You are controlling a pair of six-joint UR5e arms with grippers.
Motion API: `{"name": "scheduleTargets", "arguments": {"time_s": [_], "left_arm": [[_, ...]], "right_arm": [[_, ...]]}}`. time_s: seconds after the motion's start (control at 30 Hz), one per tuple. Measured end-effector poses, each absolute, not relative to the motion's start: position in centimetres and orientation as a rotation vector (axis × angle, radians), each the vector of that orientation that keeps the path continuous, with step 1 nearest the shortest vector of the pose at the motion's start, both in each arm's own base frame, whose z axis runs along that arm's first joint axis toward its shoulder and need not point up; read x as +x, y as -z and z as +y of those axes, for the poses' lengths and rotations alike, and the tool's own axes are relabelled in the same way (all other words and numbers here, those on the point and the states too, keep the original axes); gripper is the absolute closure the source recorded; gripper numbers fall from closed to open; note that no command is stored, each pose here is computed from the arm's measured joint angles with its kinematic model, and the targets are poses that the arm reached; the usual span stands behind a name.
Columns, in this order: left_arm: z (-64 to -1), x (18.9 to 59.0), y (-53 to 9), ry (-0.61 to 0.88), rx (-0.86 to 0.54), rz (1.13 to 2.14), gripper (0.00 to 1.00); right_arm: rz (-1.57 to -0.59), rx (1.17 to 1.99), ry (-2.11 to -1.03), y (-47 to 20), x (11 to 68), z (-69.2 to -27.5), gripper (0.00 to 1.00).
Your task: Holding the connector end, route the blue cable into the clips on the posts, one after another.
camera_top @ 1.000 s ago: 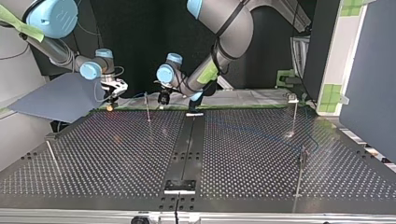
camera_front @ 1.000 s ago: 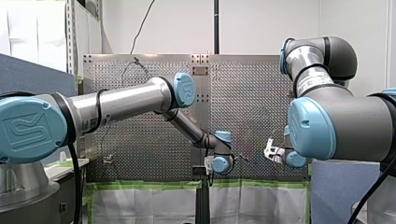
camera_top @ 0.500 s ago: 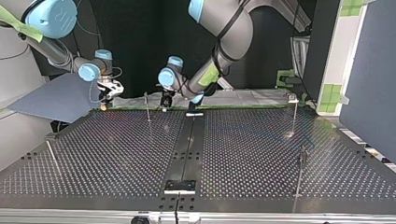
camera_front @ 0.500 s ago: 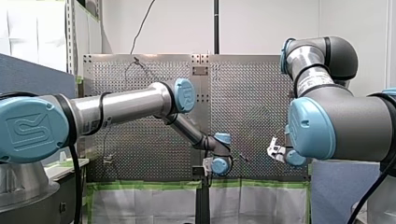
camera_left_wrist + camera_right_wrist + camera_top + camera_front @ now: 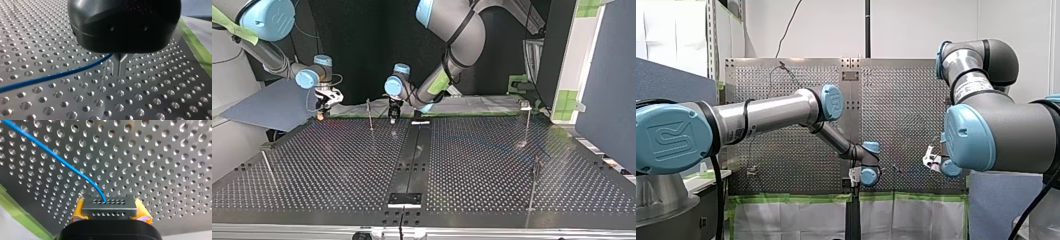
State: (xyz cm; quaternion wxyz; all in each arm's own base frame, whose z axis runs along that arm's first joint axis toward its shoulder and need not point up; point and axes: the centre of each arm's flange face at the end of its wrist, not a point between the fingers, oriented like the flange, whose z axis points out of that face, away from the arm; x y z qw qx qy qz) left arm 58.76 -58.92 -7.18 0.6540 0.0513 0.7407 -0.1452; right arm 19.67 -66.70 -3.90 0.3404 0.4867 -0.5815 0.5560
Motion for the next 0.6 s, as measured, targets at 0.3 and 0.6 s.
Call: {"name": "scheduleTargets", "arguments": {"time_s": [0.3, 0.6], "left_arm": [[-59.1, 58.8, 7.1, 0.352, 0.135, 1.682, 0.41], [-59.4, 57.5, 7.4, 0.300, 0.181, 1.727, 0.18]], "right_arm": [[-1.476, 1.327, -1.511, 3.8, 20.6, -66.7, 1.00], [-1.469, 1.355, -1.530, 3.9, 20.8, -66.6, 1.00]]}}
